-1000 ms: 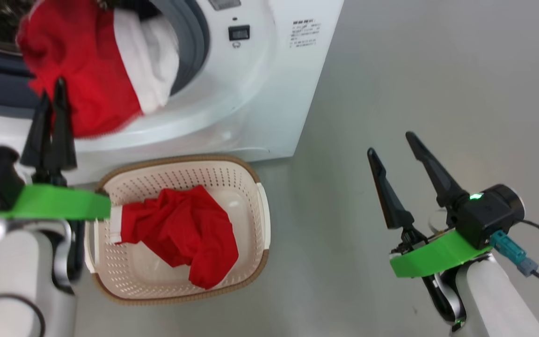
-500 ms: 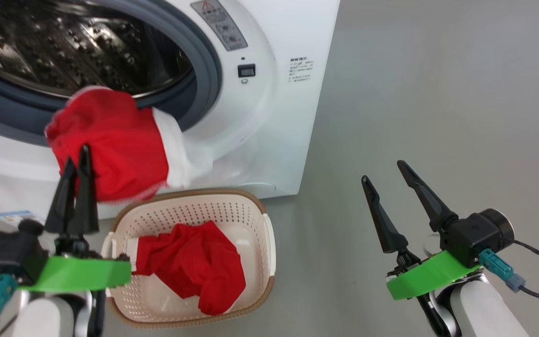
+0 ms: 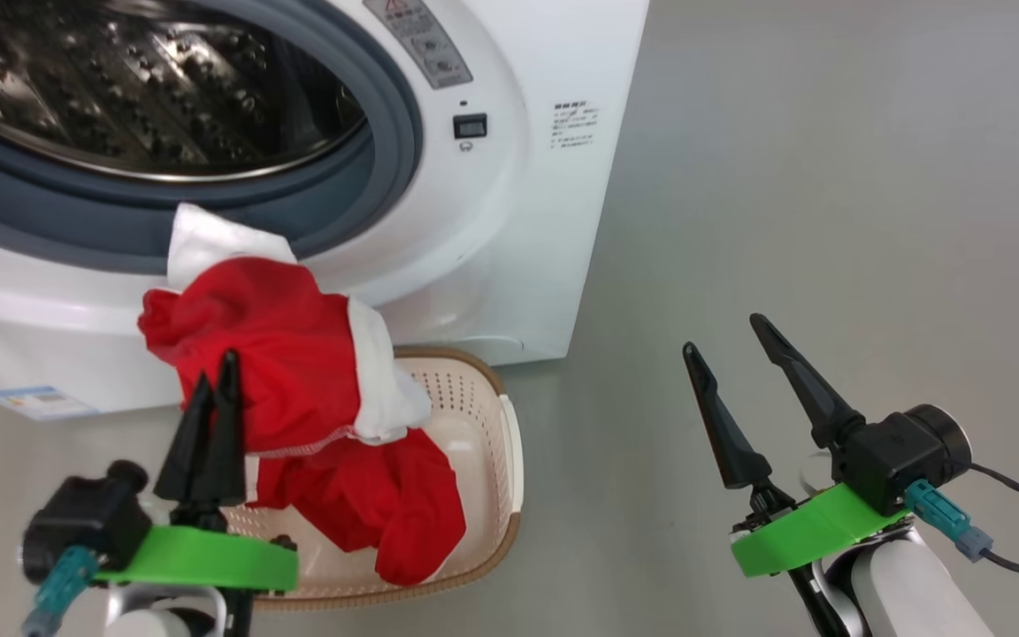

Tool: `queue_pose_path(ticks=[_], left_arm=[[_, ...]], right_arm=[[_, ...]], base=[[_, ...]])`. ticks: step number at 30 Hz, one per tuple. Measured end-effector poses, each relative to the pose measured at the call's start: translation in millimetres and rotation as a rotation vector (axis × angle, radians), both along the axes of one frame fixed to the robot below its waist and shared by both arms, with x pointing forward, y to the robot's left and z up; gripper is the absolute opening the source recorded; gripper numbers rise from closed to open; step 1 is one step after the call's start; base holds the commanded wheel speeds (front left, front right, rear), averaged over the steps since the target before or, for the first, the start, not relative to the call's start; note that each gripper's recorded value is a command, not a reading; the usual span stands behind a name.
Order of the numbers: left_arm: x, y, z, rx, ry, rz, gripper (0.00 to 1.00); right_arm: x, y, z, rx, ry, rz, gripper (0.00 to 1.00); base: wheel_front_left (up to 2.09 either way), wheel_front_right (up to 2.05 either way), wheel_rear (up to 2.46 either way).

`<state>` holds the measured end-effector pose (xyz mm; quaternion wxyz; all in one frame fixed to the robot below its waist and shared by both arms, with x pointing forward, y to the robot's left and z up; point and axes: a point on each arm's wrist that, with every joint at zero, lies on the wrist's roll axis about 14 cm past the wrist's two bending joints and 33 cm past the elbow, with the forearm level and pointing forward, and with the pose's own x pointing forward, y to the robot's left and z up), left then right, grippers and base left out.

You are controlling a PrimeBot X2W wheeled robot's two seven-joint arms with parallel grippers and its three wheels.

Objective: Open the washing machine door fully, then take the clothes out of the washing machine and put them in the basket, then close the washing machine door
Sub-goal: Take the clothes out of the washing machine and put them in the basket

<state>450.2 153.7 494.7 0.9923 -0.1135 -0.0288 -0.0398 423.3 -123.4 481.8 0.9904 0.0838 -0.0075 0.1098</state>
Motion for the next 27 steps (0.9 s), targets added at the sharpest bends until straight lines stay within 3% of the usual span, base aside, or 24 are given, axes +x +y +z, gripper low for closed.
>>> queue_pose_path(ticks=[15,27], left_arm=[[10.8,-14.2,-128.9,-0.064,0.387,-0.012,0.00],[23.8,-29.6,-201.4,-0.100,0.615,-0.048,0.00]], right_arm=[[20.1,-0.3,-27.9,-0.005,0.057,0.004,1.00],[34.4,-8.6,-51.9,-0.015,0.101,-0.016,1.00]], base=[[0.00,0.00,0.00],[0.00,0.00,0.00]])
